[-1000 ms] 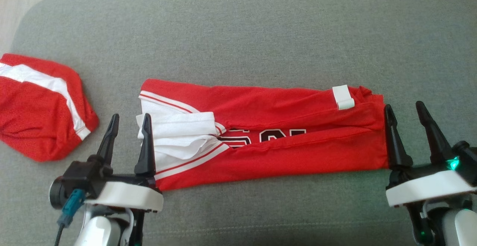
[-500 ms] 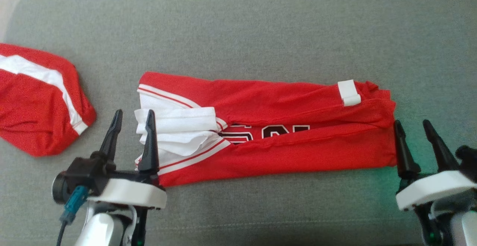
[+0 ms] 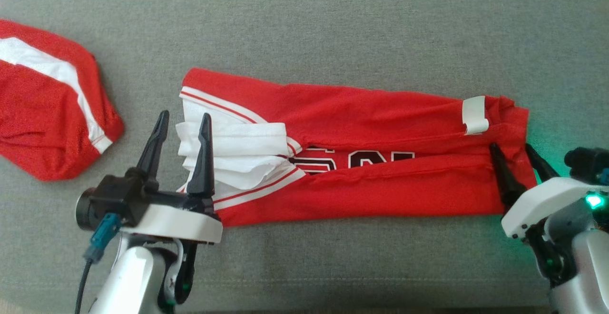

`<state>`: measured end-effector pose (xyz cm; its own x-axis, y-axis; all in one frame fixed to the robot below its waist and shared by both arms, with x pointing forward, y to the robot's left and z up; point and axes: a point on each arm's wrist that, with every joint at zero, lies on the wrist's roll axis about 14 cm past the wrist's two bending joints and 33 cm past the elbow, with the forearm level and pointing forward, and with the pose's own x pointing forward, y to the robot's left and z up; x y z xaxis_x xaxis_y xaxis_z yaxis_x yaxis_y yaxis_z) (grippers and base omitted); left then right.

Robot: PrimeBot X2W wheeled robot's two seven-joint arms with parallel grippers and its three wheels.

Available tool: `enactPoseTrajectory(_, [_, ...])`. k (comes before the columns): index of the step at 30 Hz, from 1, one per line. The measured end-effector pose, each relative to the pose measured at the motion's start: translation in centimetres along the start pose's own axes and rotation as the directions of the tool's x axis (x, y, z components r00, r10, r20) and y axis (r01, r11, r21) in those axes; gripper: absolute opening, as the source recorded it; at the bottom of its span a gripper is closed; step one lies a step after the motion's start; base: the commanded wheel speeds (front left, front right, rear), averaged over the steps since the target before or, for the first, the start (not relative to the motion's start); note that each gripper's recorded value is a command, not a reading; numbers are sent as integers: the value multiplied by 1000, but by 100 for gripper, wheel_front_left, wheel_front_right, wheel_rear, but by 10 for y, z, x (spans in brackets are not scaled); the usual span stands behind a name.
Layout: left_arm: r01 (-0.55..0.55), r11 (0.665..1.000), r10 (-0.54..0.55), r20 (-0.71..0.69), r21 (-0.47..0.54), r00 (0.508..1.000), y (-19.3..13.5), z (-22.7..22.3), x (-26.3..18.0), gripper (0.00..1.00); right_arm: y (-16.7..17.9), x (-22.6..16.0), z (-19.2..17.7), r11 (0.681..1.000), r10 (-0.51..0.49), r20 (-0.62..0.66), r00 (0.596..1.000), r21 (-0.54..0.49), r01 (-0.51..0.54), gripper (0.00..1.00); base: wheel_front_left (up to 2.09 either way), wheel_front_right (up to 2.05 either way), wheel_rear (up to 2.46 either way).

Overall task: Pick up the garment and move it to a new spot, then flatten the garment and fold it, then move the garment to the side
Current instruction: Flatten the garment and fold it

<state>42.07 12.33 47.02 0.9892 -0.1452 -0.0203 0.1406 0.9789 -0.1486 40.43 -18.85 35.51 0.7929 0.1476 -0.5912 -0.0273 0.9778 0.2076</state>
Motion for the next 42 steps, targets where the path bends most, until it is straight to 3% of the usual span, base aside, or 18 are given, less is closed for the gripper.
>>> enactPoseTrajectory(1, [-1, 1000, 1, -3, 0, 1000, 0, -1, 0, 100, 0, 0, 0, 1000, 2, -6, 1000, 7, -2, 94, 0, 0, 0])
enactPoseTrajectory(2, [-1, 1000, 1, -4, -1, 1000, 0, -1, 0, 100, 1, 0, -1, 1000, 4, -16, 1000, 14, -4, 44, 0, 0, 0])
enactPoseTrajectory(3, [-2, 1000, 2, -3, -1, 1000, 0, -1, 0, 100, 2, 0, -2, 1000, 8, -25, 1000, 23, -8, 0, 0, 0, 0])
enactPoseTrajectory(10, [-4, 1000, 4, 26, 2, 1000, 0, 9, -3, 100, 8, -9, 6, 999, 20, 14, 1000, 50, -21, 0, 0, 0, 0])
enactPoseTrajectory(19, [-1, 1000, 1, 68, 9, 998, -4, 26, -14, 100, -57, -51, 42, 990, -140, 137, 981, 52, 134, 0, 0, 0, 0])
enactPoseTrajectory(23, [-3, 1000, 2, 70, 9, 998, -6, 28, -26, 100, -58, -66, 43, 989, -142, 128, 982, 47, 137, 0, 0, 0, 0])
enactPoseTrajectory(27, [3, 1000, -3, 79, 10, 997, -10, 32, -34, 100, 2, -69, 58, 1000, 18, 153, 988, 21, -21, 0, 0, 0, 0])
enactPoseTrajectory(30, [9, 1000, -10, 88, 10, 996, -12, 35, -37, 100, 72, -70, 59, 976, 204, 151, 967, 42, -212, 0, 0, 0, 0])
enactPoseTrajectory(35, [6, 1000, -6, 85, 2, 996, -11, 35, -39, 100, 173, -74, 46, 876, 476, 87, 875, 47, -481, 0, 0, 0, 0])
enactPoseTrajectory(36, [6, 1000, -6, 85, 2, 996, -11, 35, -39, 100, 173, -74, 46, 876, 476, 87, 875, 47, -481, 0, 0, 0, 0])
enactPoseTrajectory(42, [-26, 1000, 25, 73, 3, 997, -2, 32, -44, 100, 230, -65, 35, 775, 621, 65, 781, 103, -624, 0, 0, 0, 0])
